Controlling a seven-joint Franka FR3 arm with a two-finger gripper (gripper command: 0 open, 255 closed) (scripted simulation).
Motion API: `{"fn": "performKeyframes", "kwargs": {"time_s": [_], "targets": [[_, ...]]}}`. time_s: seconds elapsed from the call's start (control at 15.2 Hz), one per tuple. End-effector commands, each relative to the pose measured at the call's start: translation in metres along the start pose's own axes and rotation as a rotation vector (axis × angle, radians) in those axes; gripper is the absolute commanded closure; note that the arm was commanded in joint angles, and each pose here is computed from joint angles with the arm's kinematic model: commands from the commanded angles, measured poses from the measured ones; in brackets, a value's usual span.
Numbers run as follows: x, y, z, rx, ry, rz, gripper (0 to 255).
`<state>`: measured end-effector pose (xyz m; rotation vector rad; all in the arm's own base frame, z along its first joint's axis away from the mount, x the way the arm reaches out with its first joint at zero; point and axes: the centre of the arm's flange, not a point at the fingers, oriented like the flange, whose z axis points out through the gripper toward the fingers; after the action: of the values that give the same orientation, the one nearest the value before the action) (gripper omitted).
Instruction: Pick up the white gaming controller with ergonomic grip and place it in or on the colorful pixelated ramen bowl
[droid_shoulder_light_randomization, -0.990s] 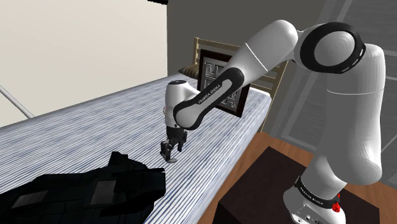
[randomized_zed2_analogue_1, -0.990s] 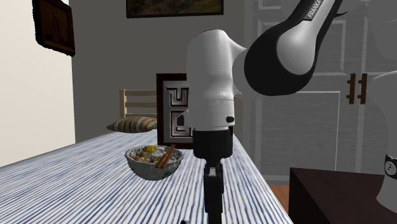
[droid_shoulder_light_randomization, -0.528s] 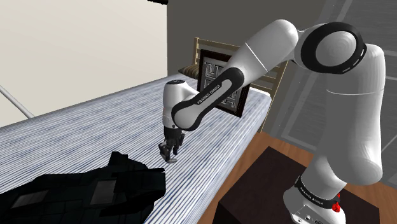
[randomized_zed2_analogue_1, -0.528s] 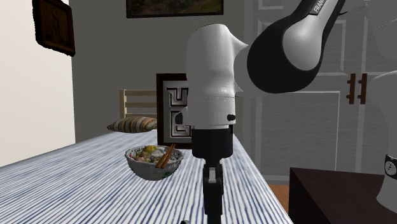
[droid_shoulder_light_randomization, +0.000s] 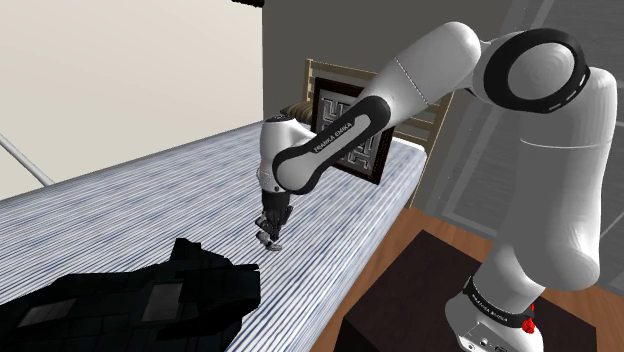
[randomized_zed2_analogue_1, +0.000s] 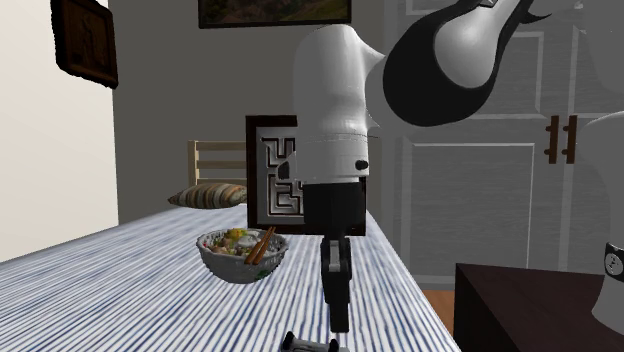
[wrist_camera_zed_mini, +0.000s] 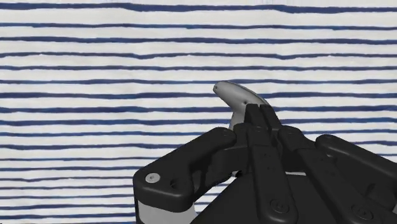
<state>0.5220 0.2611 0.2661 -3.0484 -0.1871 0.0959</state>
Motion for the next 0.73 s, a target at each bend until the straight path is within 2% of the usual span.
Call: {"fn": "performKeyframes", "kwargs": {"time_s": [0.0,0.07,0.13,0.2,0.66], "targets": [[0.000,0.000,0.000,0.000,0.000,0.000,255],[0.000,0.000,0.000,0.000,0.000,0.000,0],[0.010,0.011,0.004,0.066,0.016,0.040,0],[0.017,0.020,0.007,0.115,0.028,0.069,0],[0.018,0.015,0.044,0.115,0.028,0.069,0]]}}
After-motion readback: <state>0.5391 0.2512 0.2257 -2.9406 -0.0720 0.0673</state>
